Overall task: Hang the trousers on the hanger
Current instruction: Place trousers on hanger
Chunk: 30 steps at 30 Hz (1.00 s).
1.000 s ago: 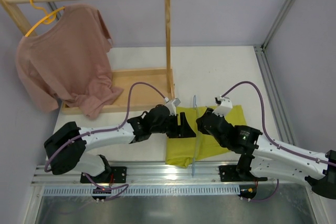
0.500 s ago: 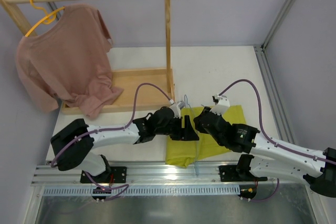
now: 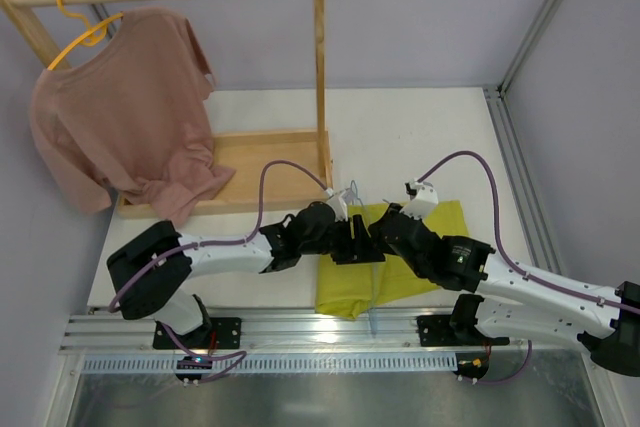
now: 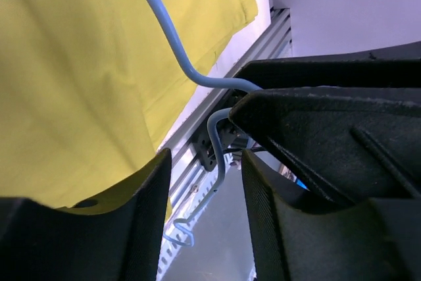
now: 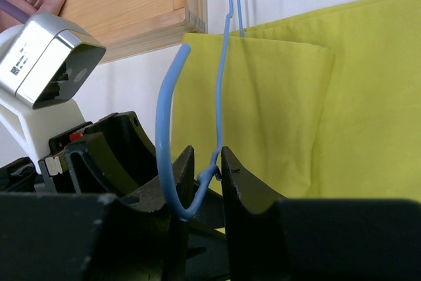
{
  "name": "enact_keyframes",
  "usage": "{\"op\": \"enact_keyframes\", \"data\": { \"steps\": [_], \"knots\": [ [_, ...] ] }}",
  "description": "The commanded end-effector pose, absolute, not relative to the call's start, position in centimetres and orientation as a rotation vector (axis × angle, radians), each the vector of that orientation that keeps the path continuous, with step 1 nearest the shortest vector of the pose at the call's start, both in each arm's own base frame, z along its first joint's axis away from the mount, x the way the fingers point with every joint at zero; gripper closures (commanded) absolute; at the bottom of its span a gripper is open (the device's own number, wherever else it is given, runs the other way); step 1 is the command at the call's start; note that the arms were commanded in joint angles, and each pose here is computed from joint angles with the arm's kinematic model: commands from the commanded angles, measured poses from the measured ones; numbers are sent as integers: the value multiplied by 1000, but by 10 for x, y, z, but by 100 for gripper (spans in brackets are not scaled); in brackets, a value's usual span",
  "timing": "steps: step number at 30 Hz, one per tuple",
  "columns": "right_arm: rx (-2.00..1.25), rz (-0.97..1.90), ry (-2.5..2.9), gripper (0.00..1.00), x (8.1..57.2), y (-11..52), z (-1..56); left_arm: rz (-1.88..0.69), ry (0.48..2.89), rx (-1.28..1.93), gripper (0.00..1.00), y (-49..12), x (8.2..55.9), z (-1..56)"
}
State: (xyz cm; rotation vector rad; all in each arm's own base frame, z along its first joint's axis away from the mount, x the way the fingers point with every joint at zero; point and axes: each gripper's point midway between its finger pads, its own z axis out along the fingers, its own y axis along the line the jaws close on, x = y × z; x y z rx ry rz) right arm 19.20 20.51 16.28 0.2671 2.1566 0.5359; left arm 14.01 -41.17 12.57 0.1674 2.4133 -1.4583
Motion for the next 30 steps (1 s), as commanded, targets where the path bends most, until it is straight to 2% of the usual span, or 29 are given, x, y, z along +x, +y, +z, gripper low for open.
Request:
{"op": "enact_keyframes", "data": {
  "steps": [1,4,9,15,18,24,30],
  "knots": [
    [324,602,2110,74,196,211,180,-1571,2310,156,53,-430,147,157],
    [316,598,2115,74,195,208,178,-1553,2346,100,77,-426,148,148],
    [247,616,2117,71,190,208,183,-1652,2341,-24,99,-421,148,143],
    [208,640,2099,49,182,198,195,-1778,2285,-20,100,-422,141,153],
    [201,645,2080,42,178,188,203,-1792,2285,1,100,-421,138,156],
    [207,646,2044,41,176,169,200,-1787,2305,45,100,-412,131,155],
    [195,680,2075,42,180,170,172,-1846,2281,86,100,-405,133,157]
  ]
}}
